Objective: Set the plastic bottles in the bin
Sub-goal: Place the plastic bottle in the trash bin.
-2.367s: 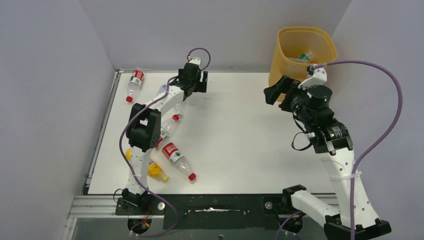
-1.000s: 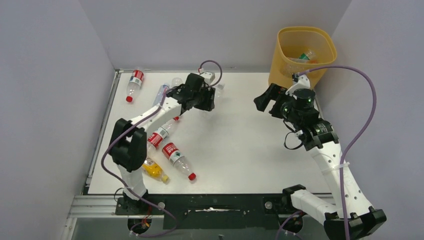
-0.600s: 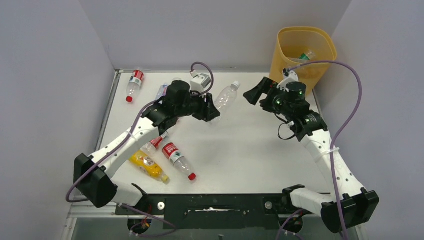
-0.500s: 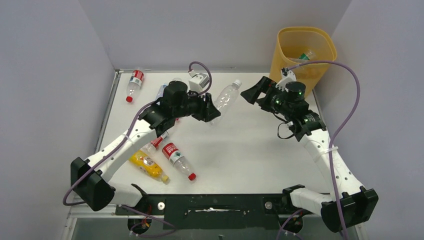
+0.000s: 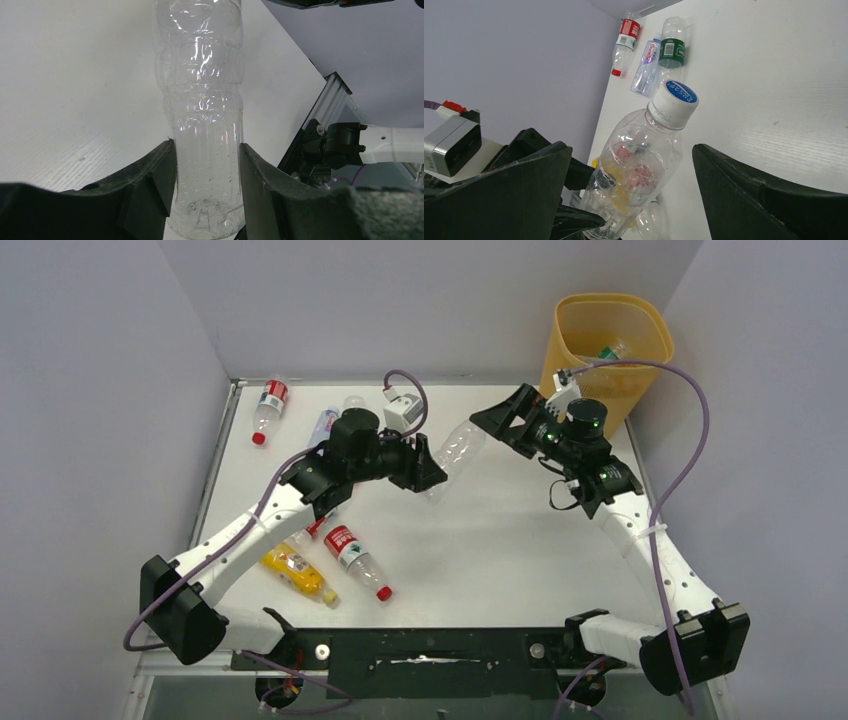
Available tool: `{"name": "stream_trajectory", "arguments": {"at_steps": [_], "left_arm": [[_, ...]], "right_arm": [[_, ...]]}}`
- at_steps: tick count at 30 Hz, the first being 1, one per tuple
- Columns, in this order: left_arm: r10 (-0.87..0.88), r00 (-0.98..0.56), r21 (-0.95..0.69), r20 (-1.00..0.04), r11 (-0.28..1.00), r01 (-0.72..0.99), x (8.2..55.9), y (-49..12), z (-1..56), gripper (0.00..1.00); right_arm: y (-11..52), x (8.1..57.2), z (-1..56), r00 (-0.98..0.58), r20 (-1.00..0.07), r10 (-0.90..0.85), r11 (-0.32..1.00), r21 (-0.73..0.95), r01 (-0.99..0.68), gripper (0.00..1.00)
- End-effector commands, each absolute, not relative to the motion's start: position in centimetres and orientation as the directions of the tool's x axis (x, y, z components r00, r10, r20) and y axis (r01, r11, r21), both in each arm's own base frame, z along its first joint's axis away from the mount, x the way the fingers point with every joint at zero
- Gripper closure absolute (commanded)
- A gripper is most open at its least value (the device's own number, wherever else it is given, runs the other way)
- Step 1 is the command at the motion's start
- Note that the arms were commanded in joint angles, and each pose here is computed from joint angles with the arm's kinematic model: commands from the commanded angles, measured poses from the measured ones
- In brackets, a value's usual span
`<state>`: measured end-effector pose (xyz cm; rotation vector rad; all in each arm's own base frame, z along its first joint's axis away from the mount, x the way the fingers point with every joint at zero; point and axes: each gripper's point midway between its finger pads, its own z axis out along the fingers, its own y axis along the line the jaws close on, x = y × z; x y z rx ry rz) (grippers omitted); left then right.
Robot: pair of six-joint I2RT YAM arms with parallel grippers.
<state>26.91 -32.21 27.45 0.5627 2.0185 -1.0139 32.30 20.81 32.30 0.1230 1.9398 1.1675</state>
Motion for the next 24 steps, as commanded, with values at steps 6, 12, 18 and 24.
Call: {"name": "stream_trajectory", "arguments": {"at_steps": [6,12,18,24], "left_arm": [[-0.039,-0.494,-0.447,-0.869,0.491,0.748,26.2,-33.8,32.8,0.61],[-0.041,-0.483,-0.442,-0.875,0.475,0.761,25.8,-34.7,33.5,0.61],[-0.041,-0.482,-0.436,-0.875,0.497,0.75,26.1,-34.7,33.0,0.61],[-0.034,-0.485,-0.412,-0.874,0.58,0.703,27.5,-34.0,31.6,0.54]], "right_arm": [[22.3,32.7,32.0,-0.648,-0.606,0.461,0.537,0.772,-0.341,0.02],[23.2,33.0,31.5,-0.666,-0.594,0.45,0.52,0.781,-0.345,0.02],[23.7,33.0,31.3,-0.676,-0.588,0.443,0.508,0.786,-0.351,0.03],[24.0,32.9,31.4,-0.681,-0.594,0.428,0.506,0.782,-0.364,0.31]]}}
